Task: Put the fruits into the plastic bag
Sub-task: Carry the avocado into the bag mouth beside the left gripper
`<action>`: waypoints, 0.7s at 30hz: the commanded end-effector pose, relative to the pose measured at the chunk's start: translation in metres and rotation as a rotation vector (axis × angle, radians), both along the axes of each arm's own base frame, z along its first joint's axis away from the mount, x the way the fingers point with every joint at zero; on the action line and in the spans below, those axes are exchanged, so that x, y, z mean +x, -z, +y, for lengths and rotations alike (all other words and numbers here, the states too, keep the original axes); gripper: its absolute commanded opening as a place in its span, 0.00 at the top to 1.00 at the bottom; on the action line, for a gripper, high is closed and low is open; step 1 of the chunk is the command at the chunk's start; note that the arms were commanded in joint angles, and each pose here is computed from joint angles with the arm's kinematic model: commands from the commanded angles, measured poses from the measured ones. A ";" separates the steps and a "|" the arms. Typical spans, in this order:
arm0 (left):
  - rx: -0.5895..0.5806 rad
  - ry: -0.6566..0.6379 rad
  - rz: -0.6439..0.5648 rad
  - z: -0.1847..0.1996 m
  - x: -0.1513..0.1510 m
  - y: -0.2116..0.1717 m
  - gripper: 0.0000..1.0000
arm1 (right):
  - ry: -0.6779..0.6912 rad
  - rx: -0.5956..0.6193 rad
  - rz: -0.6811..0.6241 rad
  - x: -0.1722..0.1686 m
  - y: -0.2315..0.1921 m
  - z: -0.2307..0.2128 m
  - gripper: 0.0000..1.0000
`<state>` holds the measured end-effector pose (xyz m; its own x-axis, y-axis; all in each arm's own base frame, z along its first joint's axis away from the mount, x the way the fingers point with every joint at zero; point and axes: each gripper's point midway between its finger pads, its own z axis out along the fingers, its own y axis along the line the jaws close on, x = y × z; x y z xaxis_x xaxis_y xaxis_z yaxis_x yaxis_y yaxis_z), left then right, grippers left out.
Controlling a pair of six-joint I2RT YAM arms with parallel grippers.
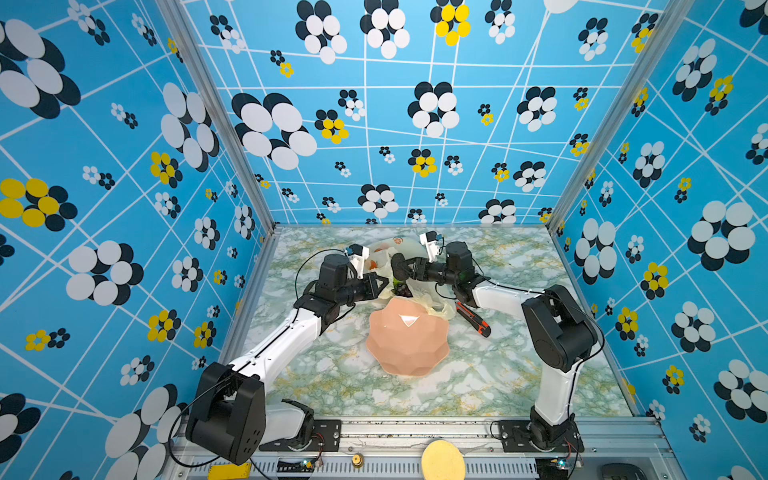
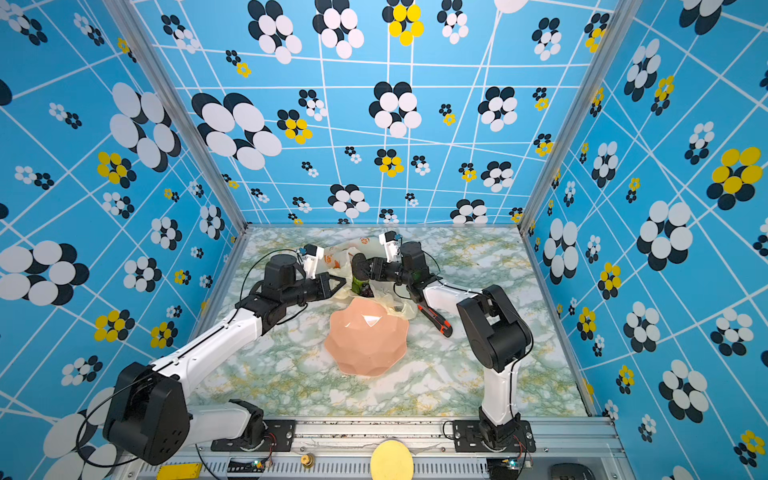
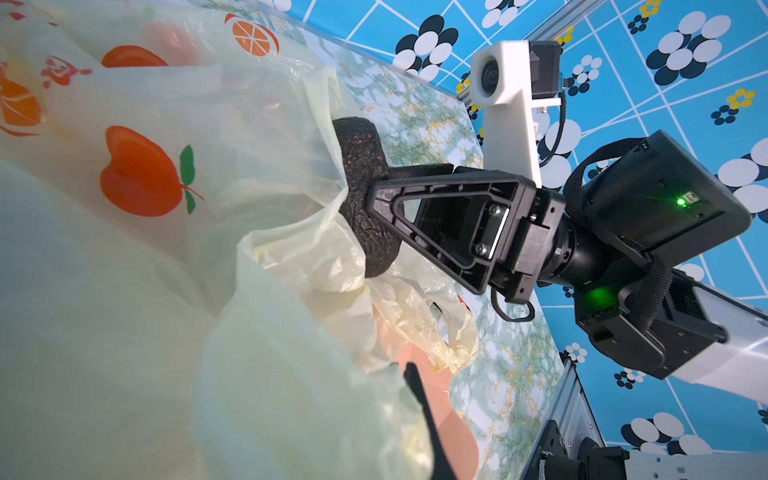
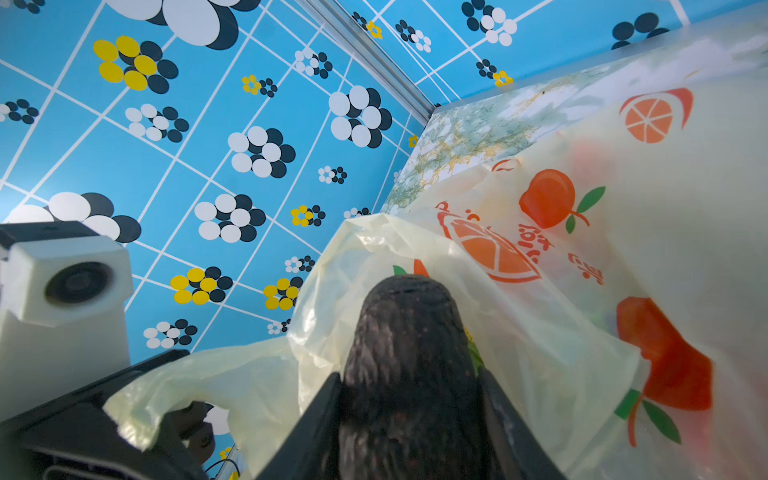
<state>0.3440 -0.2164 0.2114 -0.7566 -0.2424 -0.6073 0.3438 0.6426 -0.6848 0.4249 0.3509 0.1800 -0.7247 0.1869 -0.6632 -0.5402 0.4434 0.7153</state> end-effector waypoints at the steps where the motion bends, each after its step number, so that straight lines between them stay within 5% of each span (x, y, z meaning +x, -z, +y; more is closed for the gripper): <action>1: -0.016 -0.004 -0.023 0.002 0.001 -0.008 1.00 | -0.032 -0.006 0.032 -0.002 0.006 0.010 0.70; 10: -0.014 -0.007 -0.030 0.004 0.000 -0.008 1.00 | -0.034 -0.011 0.044 -0.002 0.005 0.013 0.48; 21: -0.013 -0.009 -0.036 0.005 -0.002 -0.009 1.00 | -0.059 -0.003 0.038 -0.005 -0.001 0.017 0.39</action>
